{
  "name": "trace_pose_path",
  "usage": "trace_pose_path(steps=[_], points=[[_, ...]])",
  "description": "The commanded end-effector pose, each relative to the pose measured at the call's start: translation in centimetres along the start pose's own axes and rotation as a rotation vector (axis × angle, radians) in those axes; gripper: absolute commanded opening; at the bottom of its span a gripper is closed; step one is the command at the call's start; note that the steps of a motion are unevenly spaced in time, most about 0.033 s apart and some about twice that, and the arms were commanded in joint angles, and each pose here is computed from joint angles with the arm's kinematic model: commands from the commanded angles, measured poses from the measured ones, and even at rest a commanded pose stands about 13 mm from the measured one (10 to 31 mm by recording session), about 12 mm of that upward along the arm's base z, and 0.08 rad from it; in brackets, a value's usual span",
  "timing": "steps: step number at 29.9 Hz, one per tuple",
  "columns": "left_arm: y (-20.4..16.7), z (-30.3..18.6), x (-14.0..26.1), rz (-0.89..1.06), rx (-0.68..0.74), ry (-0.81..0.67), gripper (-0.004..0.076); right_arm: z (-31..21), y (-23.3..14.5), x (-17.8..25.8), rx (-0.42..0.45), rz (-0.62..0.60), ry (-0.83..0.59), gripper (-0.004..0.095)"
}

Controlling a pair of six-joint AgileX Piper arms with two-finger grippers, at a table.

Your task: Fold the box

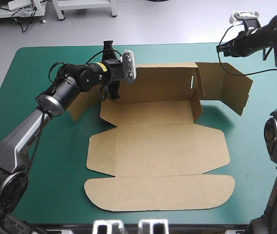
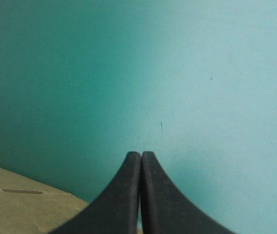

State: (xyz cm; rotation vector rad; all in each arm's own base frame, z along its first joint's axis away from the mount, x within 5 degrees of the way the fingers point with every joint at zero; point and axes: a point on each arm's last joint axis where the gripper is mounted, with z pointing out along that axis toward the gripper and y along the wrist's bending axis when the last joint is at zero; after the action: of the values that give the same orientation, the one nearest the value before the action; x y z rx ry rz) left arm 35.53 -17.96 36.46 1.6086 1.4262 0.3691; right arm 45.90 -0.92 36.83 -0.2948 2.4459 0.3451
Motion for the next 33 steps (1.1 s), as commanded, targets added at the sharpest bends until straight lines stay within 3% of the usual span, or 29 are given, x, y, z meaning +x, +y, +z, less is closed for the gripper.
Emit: trace_pose_path(steps=[1,11,21,28,33], points=[[1.4,-2.4,-0.8,0.011,-0.095,-0.027,-0.0009,-2.0,1.5,-1.4,-0.023,-0.026,-0.113,-0.0018],[2.0,-2.4,-1.2,0.016,-0.182,-0.056,-0.0009,1.1,1.8,-0.5,-0.074,-0.038,-0.012,-0.0018],[2.1,-2.4,-1.1,0.041,-0.194,-0.041,-0.0009,-1.7,3.8,0.0,-0.127,-0.066,-0.032,-0.0019],[2.0,-2.3,-1.1,0.035,-0.191,-0.043,-0.0009,-1.7,4.8,3.5,-0.2,-0.072,0.064,-0.0019],[2.0,-2.2,-1.1,0.035,-0.19,-0.043,-0.0009,-2.6,6.3,5.3,-0.309,-0.106,0.053,-0.0018]])
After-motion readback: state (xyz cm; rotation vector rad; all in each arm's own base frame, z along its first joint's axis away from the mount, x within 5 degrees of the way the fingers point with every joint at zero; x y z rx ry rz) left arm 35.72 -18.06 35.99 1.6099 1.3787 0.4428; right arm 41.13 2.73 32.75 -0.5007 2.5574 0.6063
